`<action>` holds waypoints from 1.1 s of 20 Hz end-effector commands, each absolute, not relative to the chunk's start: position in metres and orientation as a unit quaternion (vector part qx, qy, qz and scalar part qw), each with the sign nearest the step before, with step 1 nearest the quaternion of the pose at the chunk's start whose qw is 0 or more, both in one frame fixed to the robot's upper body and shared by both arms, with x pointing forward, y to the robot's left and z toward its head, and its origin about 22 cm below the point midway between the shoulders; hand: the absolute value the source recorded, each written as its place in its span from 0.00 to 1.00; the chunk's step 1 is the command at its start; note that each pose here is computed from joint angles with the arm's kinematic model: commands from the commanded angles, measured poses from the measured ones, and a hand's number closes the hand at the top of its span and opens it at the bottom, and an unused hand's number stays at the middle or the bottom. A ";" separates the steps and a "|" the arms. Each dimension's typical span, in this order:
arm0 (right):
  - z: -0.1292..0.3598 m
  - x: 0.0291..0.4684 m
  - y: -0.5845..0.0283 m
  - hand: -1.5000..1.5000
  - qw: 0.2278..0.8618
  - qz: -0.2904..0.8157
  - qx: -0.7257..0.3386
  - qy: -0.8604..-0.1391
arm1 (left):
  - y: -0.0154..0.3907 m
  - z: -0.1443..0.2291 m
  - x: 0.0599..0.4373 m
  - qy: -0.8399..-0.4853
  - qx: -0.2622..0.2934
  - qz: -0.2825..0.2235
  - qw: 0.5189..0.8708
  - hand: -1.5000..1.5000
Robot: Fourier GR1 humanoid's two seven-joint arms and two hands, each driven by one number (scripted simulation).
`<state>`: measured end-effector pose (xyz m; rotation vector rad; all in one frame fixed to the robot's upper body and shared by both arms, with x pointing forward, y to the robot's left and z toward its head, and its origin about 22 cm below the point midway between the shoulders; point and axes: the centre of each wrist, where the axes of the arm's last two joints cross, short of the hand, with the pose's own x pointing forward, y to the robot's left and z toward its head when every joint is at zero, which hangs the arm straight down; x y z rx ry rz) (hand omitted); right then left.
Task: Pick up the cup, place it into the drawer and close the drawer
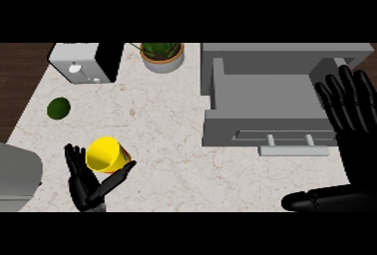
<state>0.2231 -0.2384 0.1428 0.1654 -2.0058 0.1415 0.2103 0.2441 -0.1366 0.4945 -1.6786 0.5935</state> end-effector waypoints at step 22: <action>0.136 0.222 -0.229 0.00 0.532 0.053 0.060 -0.843 | 0.245 -0.152 0.239 -0.795 0.102 0.270 0.533 1.00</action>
